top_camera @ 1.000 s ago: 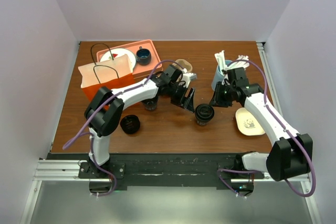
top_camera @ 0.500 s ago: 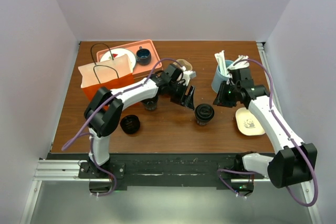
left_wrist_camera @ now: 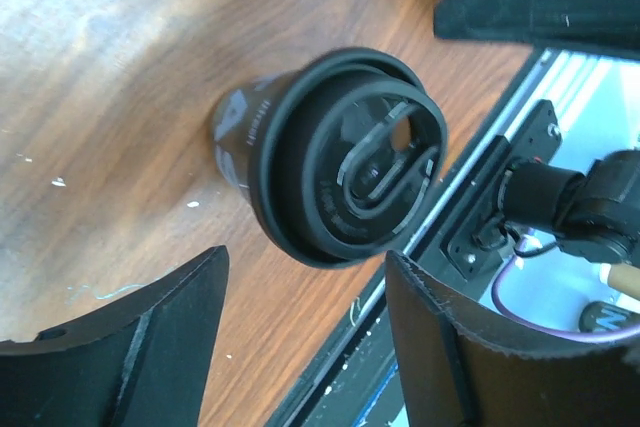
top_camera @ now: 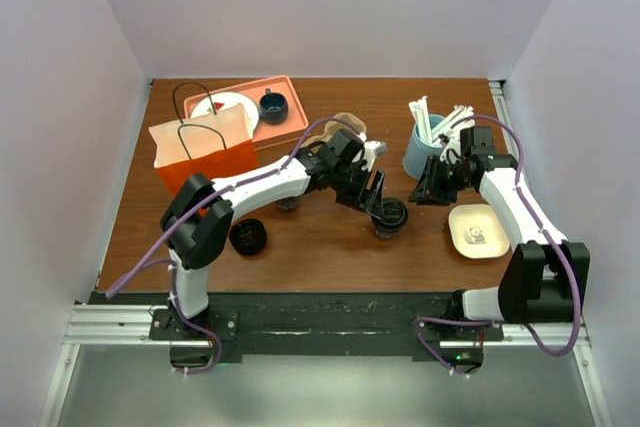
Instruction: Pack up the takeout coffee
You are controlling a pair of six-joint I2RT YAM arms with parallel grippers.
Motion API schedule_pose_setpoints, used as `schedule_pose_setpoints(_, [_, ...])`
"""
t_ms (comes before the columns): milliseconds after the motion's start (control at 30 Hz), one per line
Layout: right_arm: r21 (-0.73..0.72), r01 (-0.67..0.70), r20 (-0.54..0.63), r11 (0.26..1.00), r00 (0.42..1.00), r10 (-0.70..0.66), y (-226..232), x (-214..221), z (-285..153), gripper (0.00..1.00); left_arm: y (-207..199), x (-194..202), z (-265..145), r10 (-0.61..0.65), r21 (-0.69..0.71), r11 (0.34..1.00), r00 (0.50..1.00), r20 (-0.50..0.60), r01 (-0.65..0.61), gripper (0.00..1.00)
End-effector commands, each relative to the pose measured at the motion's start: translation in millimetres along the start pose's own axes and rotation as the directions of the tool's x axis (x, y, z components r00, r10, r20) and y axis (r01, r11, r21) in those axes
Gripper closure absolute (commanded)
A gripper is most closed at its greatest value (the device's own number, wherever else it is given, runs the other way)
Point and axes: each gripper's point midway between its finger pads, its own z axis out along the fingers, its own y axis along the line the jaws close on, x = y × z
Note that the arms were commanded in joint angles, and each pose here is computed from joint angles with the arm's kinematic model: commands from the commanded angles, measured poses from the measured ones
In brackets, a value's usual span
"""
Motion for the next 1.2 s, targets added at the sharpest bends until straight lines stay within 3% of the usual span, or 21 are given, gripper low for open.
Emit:
schedule_pose_setpoints(0, [-0.152,0.045,-0.031,0.987,0.998,-0.05,20.6,3.8,1.6,0.67,4.1,-22.5,-1.4,0.024,-0.042,0.999,0.998,0.052,-0.022,0.33])
schedule_pose_setpoints(500, [-0.123,0.025,-0.09,0.992,0.995,-0.037,1.6,18.7,26.2,0.74,32.6,-12.6,13.5,0.046,-0.136,0.99,0.999,-0.002,-0.046,0.37])
schedule_pose_setpoints(800, [-0.037,-0.087,-0.12,0.996,0.989,0.082,-21.3,49.9,41.0,0.83,47.8,-0.8,16.7,0.034,-0.187,0.982,0.999,-0.031,-0.04,0.39])
schedule_pose_setpoints(1167, [-0.017,-0.249,-0.007,0.968,0.968,0.249,-36.3,72.7,56.8,0.93,78.9,34.2,23.4,-0.007,-0.27,0.963,0.996,-0.089,-0.018,0.41])
